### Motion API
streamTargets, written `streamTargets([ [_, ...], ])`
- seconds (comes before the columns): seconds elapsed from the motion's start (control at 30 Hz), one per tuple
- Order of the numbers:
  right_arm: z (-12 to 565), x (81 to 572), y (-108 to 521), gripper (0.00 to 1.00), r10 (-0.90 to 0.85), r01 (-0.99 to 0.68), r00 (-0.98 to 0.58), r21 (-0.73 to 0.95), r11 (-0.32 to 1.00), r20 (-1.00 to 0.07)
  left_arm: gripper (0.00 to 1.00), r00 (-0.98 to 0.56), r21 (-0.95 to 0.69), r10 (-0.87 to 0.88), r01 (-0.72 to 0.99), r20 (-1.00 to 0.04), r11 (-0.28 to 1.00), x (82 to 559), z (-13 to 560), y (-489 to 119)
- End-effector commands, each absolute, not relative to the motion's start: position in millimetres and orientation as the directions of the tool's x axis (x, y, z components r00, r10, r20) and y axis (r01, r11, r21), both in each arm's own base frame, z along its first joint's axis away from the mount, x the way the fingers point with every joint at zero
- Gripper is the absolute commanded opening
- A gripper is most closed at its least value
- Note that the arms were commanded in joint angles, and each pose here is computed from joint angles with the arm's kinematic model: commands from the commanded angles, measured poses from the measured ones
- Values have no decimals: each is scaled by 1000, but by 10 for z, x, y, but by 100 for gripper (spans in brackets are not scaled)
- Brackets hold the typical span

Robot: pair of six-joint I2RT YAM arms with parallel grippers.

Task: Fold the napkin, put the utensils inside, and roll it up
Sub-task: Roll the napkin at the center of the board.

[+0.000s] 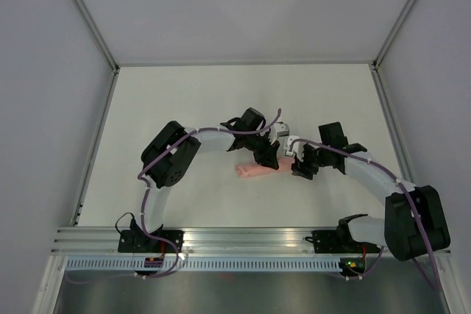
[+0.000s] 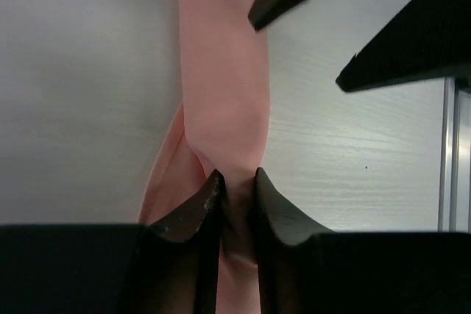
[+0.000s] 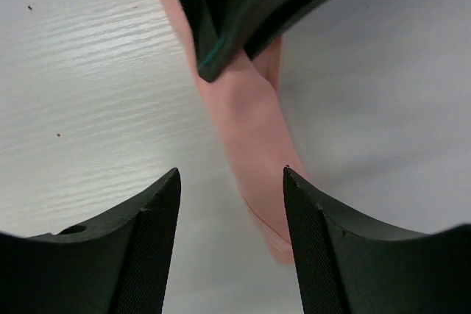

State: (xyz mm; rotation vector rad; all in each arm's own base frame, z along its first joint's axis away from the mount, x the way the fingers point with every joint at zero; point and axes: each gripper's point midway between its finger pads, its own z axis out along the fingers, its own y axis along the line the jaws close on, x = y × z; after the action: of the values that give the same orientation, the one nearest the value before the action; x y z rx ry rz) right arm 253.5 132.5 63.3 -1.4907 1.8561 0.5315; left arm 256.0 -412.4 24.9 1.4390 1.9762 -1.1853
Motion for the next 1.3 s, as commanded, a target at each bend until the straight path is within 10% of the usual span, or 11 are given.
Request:
streamTargets([
  [0.0,650,2668,1487,64,-718,-935,99,-311,169,-689,8,-532,-547,678,807,-507,224,2218,-293,-3793],
  [0.57,190,2619,1641,63,-815,-917,202,-396,37,-543,12,-562,-585,689,774,-458,242,2269,-290,-3827],
  [0.97,77,2553,1571,20,-851,-948,160,-319,10,-500,59,-589,-505,556,802,-587,317,2655,150,-3941],
  [1.27,43,2448,1556,14,-869,-978,121,-205,-23,-479,61,-538,-365,337,810,-772,458,3207,710,-3859],
])
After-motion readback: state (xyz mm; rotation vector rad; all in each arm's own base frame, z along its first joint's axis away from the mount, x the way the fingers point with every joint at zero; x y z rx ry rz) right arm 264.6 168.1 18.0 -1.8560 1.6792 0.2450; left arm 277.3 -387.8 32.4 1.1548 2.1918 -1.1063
